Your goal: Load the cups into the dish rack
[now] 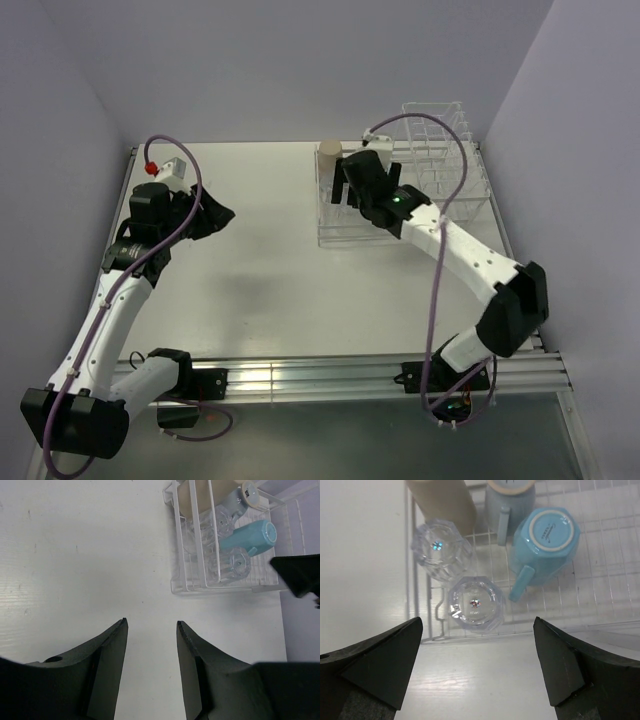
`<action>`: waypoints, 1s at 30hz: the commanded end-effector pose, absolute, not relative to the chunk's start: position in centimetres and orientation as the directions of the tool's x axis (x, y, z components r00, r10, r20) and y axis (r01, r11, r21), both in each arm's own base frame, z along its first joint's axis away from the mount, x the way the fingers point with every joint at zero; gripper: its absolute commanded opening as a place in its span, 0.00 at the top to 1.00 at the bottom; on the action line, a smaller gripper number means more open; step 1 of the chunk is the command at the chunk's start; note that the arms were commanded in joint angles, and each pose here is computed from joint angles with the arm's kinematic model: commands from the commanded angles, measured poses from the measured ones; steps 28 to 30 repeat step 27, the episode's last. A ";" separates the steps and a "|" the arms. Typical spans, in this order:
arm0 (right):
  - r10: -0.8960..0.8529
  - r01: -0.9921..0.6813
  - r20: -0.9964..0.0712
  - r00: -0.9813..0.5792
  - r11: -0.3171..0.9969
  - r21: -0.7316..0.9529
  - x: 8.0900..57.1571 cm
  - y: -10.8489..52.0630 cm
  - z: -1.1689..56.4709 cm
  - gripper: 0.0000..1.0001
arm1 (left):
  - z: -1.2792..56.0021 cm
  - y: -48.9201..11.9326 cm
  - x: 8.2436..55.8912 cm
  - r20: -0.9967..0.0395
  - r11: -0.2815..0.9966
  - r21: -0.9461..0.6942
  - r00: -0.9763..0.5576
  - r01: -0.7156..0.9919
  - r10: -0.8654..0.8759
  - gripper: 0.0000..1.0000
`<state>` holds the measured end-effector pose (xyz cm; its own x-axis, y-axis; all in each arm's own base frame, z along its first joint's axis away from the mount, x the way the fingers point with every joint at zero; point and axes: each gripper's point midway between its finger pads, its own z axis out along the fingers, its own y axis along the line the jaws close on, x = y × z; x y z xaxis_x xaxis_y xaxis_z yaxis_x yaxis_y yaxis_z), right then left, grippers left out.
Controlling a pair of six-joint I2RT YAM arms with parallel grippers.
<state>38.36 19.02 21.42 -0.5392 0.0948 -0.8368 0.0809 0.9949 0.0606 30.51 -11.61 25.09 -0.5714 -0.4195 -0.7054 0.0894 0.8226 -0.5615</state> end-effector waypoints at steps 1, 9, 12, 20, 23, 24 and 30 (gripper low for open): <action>0.174 0.032 -0.885 -0.432 0.984 0.178 36.4 18.5 27.9 0.00 | 26.7 -11.3 30.8 -0.757 0.845 -0.519 -0.531 0.132 -0.381 0.50; 0.269 -0.083 -0.918 -0.293 0.949 0.304 30.5 15.4 34.0 0.00 | 25.8 -10.7 29.9 -0.792 0.867 -0.474 -0.506 0.153 -0.343 0.50; 0.266 -0.098 -0.915 -0.303 0.946 0.308 29.2 14.8 34.0 0.00 | 25.6 -10.7 29.4 -0.800 0.864 -0.475 -0.491 0.168 -0.345 0.50; 0.316 -0.187 -0.912 -0.260 0.910 0.369 26.7 14.4 33.9 0.00 | 26.3 -10.3 28.3 -0.824 0.862 -0.471 -0.442 0.187 -0.354 0.50; 0.330 -0.201 -0.913 -0.239 0.903 0.379 26.2 14.1 34.3 0.00 | 26.6 -10.3 28.1 -0.830 0.863 -0.467 -0.431 0.193 -0.353 0.50; 0.334 -0.206 -0.914 -0.231 0.901 0.382 26.0 14.0 34.5 0.00 | 26.6 -10.2 28.0 -0.831 0.863 -0.467 -0.431 0.192 -0.353 0.50; 0.350 -0.212 -0.911 -0.216 0.894 0.394 25.8 13.9 34.5 0.00 | 26.5 -10.3 28.0 -0.827 0.860 -0.471 -0.436 0.194 -0.355 0.50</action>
